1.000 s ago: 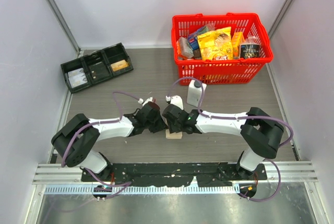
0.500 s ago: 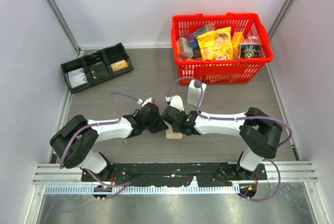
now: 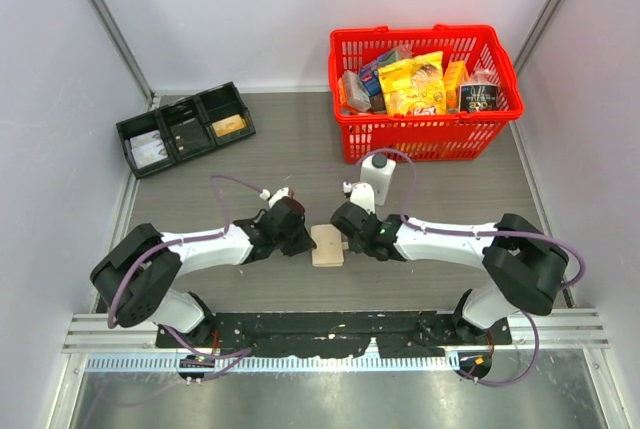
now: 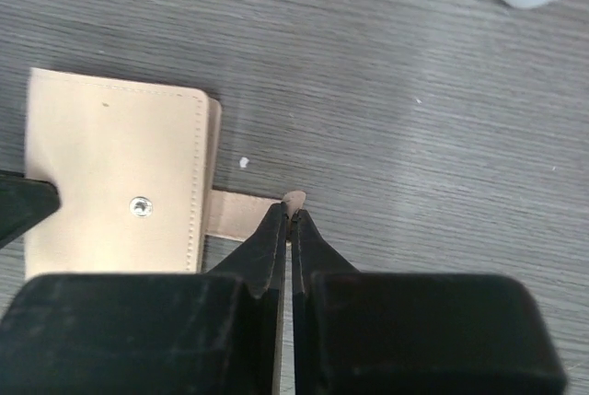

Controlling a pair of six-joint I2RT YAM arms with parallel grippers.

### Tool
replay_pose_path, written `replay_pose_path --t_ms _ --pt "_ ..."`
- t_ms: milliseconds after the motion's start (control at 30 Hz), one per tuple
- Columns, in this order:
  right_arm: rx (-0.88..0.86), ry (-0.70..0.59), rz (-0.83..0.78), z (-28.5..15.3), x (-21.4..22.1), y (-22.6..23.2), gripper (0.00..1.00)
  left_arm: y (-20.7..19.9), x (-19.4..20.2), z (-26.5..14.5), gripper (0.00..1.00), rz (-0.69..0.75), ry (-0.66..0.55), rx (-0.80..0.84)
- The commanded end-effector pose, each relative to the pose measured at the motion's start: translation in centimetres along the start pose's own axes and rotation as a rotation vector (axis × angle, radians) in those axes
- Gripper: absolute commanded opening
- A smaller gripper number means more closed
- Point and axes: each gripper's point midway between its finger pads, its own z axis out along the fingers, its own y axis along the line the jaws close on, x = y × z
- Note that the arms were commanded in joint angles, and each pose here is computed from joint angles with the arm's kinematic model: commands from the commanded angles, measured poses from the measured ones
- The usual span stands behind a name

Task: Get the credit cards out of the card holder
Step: Open the card holder at the center of the board.

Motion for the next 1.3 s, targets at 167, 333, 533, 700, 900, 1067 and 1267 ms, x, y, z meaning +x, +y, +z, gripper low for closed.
replay_pose_path --t_ms 167,333,533,700,900,1067,1267 --pt "-0.109 0.032 0.228 1.1 0.8 -0.6 0.46 0.9 -1.2 -0.7 0.00 0.080 -0.040 -0.069" --pt "-0.240 0.064 0.309 1.3 1.2 1.1 0.47 0.8 -1.2 -0.7 0.00 0.087 -0.037 -0.062" --pt "-0.303 0.080 0.372 1.5 1.5 1.1 0.40 0.8 -1.3 -0.4 0.00 0.080 -0.040 -0.069" --pt "-0.350 0.093 0.387 1.2 1.6 1.2 0.32 0.6 -1.5 0.0 0.00 0.075 -0.044 -0.080" --pt "-0.393 0.102 0.394 0.6 1.5 1.5 0.21 0.1 -2.1 0.5 0.00 0.072 -0.058 -0.086" --pt "-0.416 0.089 0.428 0.3 1.1 1.2 0.01 -0.4 -3.3 0.1 0.01 0.099 -0.093 -0.094" --pt "-0.504 0.052 0.495 0.1 -0.1 1.9 0.01 -2.7 -4.9 -2.2 0.48 0.252 -0.143 -0.113"
